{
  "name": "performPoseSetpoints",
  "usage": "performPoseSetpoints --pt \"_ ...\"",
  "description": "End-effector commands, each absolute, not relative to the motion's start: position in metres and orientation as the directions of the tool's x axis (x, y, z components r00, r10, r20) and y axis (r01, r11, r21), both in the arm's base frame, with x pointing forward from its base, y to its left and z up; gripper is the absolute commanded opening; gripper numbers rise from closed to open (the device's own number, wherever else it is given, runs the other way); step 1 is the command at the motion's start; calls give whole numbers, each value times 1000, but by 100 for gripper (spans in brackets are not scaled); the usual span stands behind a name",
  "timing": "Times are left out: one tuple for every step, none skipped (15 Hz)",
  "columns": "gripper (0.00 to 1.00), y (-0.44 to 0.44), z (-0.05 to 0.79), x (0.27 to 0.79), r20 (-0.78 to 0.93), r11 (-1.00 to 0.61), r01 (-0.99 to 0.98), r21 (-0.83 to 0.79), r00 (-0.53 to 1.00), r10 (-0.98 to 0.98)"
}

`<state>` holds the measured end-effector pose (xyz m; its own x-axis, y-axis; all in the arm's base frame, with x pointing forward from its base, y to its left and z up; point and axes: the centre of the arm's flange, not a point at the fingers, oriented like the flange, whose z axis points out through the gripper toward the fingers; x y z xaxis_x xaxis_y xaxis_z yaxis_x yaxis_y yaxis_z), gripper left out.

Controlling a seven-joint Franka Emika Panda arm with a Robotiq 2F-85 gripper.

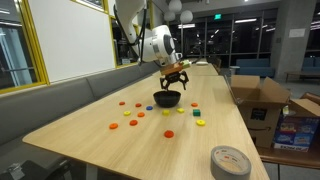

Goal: Put four round orange blocks in the black bowl

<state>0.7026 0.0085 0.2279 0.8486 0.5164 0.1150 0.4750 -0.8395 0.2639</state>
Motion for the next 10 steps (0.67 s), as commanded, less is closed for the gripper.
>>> performPoseSetpoints --pt "100 -17 246 664 75 -872 412 264 893 444" --pt "100 -24 246 656 63 -883 394 256 904 422" --pt "100 -32 246 648 47 -896 371 244 918 393" --pt "100 -40 245 638 31 -908 348 234 930 365" --pt "100 -46 244 631 18 -918 324 227 941 337" --pt "100 -52 242 621 4 -930 300 213 951 308" --pt "100 -58 240 613 -6 -939 279 201 959 284" --pt "100 -64 239 604 -12 -948 255 189 966 258" --pt "100 -69 237 596 -14 -956 234 178 972 235" --pt "100 -73 235 587 -15 -965 211 157 977 212"
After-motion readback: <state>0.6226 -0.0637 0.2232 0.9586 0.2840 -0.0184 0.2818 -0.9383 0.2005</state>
